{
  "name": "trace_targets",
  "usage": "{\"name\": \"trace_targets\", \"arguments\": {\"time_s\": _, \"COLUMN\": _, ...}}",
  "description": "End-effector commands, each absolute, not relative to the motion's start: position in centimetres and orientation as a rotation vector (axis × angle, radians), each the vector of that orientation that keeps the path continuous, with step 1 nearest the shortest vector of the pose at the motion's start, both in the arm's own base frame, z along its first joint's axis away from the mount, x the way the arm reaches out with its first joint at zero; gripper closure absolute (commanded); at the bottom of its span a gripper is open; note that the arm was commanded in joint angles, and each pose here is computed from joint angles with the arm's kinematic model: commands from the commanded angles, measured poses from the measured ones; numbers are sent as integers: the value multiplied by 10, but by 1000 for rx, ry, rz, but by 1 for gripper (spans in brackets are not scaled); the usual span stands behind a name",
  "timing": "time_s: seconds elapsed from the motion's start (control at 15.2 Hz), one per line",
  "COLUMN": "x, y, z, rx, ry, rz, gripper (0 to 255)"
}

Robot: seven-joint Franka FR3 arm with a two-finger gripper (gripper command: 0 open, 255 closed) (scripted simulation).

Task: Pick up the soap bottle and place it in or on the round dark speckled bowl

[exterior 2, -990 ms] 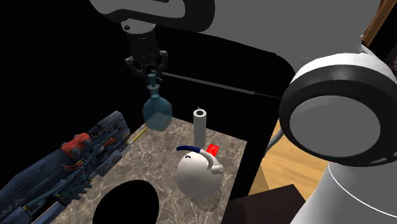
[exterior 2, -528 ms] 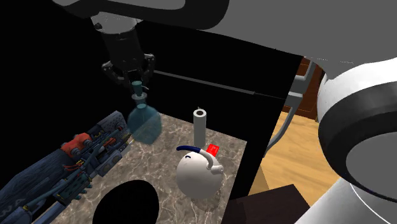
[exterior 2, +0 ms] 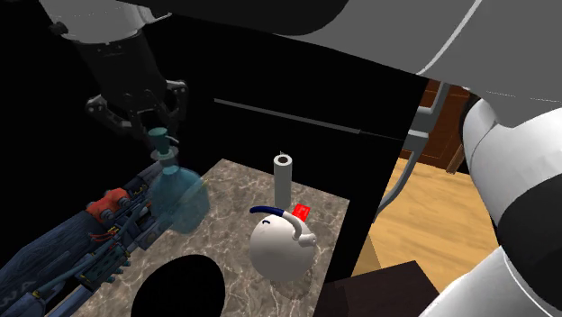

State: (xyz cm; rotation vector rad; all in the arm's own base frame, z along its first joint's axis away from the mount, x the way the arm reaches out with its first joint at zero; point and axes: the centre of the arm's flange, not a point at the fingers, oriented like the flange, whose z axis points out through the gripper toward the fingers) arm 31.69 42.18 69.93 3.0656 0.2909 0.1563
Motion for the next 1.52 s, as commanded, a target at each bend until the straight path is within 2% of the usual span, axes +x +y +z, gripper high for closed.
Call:
{"name": "trace_targets", "arguments": {"time_s": 0.0, "x": 292, "y": 433, "z": 705, "rx": 3066, "ry": 290, "rz": 157, "gripper": 255}}
{"name": "trace_targets", "arguments": {"time_s": 0.46, "x": 214, "y": 471, "z": 725, "rx": 3066, "ry": 290, "rz": 157, "gripper": 255}}
{"name": "trace_targets", "arguments": {"time_s": 1.45, "x": 214, "y": 471, "z": 646, "rx": 3066, "ry": 290, "rz": 157, "gripper": 255}}
